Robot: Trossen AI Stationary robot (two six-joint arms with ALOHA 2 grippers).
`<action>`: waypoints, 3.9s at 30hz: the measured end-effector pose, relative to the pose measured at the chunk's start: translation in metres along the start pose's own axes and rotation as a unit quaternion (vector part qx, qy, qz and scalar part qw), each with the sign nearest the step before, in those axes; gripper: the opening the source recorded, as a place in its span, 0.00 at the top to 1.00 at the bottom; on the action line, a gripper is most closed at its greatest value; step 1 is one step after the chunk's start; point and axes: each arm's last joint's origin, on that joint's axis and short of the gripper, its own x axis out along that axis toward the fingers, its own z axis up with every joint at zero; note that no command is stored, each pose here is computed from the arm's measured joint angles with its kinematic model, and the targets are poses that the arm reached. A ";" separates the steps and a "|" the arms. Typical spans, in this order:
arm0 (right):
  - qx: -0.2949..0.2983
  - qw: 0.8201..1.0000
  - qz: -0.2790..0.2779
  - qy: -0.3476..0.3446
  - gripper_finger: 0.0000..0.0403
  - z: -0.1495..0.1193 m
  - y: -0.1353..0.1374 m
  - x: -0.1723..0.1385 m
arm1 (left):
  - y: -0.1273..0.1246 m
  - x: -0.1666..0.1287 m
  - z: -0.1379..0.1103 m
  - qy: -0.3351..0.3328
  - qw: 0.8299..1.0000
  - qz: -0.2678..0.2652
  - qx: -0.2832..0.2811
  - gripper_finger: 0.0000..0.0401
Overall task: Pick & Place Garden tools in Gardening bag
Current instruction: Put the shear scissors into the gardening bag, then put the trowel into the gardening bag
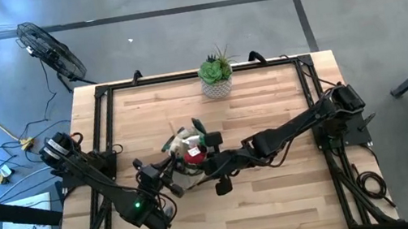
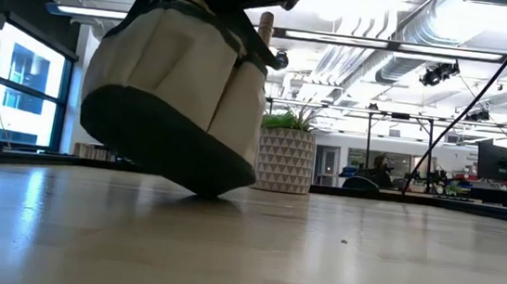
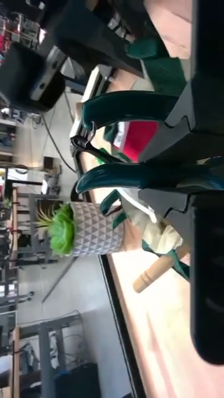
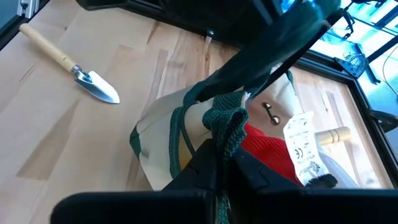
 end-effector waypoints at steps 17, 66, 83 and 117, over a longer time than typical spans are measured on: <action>0.002 1.000 0.001 0.001 0.99 0.000 0.001 -0.001 | -0.015 -0.011 0.002 0.005 1.000 -0.030 0.002 0.60; -0.012 0.985 0.127 0.120 0.77 -0.023 0.052 -0.024 | -0.038 -0.024 0.038 0.029 0.994 -0.052 0.092 0.59; -0.005 0.989 0.090 0.118 0.22 -0.023 0.057 -0.028 | -0.037 -0.024 0.038 0.027 0.994 -0.051 0.092 0.59; -0.039 0.996 0.074 0.003 0.22 0.013 0.051 -0.168 | -0.066 -0.043 0.103 0.281 0.946 -0.162 0.030 0.59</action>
